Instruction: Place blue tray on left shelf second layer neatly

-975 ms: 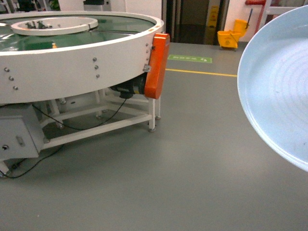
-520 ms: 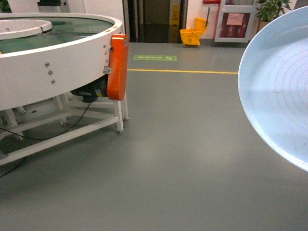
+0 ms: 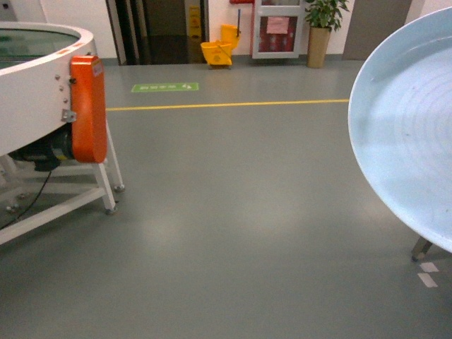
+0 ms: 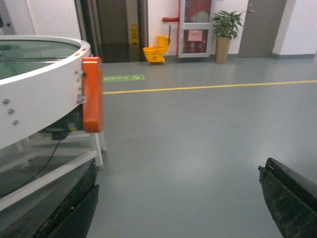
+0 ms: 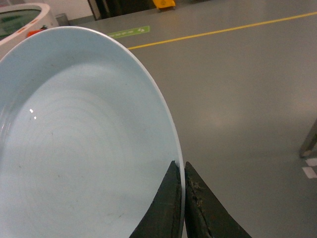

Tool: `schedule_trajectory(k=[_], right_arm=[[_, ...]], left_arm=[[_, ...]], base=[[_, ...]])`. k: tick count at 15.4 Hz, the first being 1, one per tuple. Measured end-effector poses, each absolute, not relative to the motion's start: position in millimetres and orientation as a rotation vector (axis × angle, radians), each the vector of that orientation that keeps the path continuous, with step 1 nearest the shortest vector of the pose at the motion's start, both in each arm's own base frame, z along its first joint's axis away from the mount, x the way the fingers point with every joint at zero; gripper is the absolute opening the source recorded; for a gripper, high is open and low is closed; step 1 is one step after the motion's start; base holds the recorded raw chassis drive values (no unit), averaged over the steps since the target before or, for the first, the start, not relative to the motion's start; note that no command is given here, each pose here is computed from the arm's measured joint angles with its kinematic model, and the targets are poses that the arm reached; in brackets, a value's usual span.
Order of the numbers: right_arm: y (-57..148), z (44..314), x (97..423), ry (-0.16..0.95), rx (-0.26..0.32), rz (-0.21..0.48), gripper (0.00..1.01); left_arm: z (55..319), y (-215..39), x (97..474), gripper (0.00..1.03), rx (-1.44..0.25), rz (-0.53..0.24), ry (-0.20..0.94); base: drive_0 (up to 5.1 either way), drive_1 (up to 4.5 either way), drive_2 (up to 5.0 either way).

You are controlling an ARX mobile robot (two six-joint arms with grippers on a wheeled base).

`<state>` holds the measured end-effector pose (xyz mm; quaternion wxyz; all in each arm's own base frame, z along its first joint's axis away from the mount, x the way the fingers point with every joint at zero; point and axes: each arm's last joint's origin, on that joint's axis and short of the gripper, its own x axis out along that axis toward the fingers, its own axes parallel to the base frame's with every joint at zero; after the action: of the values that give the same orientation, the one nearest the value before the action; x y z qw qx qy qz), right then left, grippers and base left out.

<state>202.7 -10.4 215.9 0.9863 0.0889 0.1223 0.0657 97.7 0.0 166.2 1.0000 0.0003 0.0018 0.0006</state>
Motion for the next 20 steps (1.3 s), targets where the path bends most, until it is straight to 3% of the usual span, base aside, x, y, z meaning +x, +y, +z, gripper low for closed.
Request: schedule_trajectory(k=[12,20], right_arm=[[-10.7,214.8,203.3,0.252,0.180,0.129,0.02],[-9.6,215.2,203.4,0.248,0.177,0.131,0.02]], left_arm=[[166.1,0.0,97.7,0.98,0.000,0.003,0.004],[166.1,-0.1,97.7,0.98,0.001,-0.002,0.005]], base=[[1.0,-0.36,-6.8],[2.2,-2.50,-5.6]])
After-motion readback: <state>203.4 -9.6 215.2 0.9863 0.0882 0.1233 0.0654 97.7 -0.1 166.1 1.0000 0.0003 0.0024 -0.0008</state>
